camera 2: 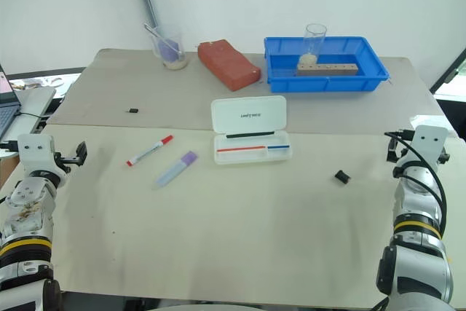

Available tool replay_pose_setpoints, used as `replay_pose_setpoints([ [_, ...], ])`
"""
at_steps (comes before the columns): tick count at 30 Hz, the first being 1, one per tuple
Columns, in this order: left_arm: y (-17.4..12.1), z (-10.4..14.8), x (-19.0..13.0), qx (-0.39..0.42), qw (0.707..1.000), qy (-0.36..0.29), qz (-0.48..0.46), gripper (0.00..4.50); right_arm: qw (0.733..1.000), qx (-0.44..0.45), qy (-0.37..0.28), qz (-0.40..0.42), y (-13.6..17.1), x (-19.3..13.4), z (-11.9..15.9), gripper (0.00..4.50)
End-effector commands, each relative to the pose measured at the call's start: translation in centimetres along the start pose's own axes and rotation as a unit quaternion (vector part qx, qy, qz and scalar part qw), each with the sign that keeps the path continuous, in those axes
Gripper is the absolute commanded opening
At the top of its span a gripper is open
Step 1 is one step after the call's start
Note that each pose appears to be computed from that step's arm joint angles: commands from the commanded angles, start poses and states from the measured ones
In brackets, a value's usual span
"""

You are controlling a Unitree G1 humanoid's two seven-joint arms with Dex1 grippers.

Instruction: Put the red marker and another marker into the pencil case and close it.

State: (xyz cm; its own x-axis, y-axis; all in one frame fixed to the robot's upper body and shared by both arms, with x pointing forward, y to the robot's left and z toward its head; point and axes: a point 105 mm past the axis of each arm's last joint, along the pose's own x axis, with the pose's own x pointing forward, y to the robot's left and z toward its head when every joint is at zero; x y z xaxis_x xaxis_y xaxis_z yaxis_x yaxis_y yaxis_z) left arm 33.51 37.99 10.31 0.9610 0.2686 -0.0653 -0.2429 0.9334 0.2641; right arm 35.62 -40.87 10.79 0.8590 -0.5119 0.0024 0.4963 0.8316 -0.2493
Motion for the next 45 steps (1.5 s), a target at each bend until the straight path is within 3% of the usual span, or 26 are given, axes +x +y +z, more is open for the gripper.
replay_pose_setpoints([
  [1, 1.7, 1.4, -0.3, 0.015, 1.000, -0.020, 0.009, 4.47, 1.000, 0.005, -0.026, -0.003, -0.3, 0.2, 1.6, 4.50],
  [5, 1.5, 3.1, -0.7, 0.018, 0.998, -0.040, -0.049, 4.47, 0.998, -0.007, -0.051, 0.033, 0.7, 0.2, 3.3, 4.50],
  [10, -3.5, 7.7, -1.9, 0.088, 0.963, -0.072, -0.245, 4.47, 0.979, -0.037, -0.090, 0.179, 4.6, -1.4, 6.7, 4.50],
  [16, -12.1, 11.4, -3.8, 0.173, 0.867, -0.082, -0.460, 4.47, 0.896, -0.040, -0.102, 0.431, 10.7, -8.4, 9.6, 4.50],
  [19, -15.8, 12.8, -4.6, 0.198, 0.818, -0.096, -0.532, 4.47, 0.853, -0.040, -0.089, 0.513, 12.6, -12.1, 10.1, 4.50],
  [21, -19.9, 14.3, -4.9, 0.210, 0.775, -0.119, -0.583, 4.47, 0.819, -0.052, -0.075, 0.566, 13.9, -15.3, 9.8, 4.50],
  [23, -23.0, 15.1, -5.2, 0.219, 0.744, -0.133, -0.617, 4.47, 0.803, -0.061, -0.063, 0.590, 14.6, -17.3, 9.4, 4.50],
  [27, -28.1, 14.2, -6.2, 0.227, 0.695, -0.136, -0.669, 4.47, 0.812, -0.047, -0.049, 0.580, 15.3, -18.9, 9.1, 4.50],
  [32, -32.0, 12.3, -7.1, 0.240, 0.656, -0.130, -0.704, 4.47, 0.827, -0.045, -0.034, 0.559, 15.6, -20.2, 9.0, 4.50],
  [36, -33.3, 10.3, -7.4, 0.259, 0.634, -0.108, -0.720, 4.47, 0.841, -0.045, -0.023, 0.539, 15.4, -20.6, 9.0, 4.50],
  [41, -34.3, 8.6, -7.3, 0.262, 0.629, -0.085, -0.727, 4.47, 0.852, -0.041, -0.023, 0.521, 15.2, -20.8, 9.2, 4.50],
  [45, -34.9, 7.5, -6.8, 0.265, 0.635, -0.067, -0.723, 3.26, 0.861, -0.038, -0.024, 0.507, 14.9, -20.6, 9.4, 4.50],
])
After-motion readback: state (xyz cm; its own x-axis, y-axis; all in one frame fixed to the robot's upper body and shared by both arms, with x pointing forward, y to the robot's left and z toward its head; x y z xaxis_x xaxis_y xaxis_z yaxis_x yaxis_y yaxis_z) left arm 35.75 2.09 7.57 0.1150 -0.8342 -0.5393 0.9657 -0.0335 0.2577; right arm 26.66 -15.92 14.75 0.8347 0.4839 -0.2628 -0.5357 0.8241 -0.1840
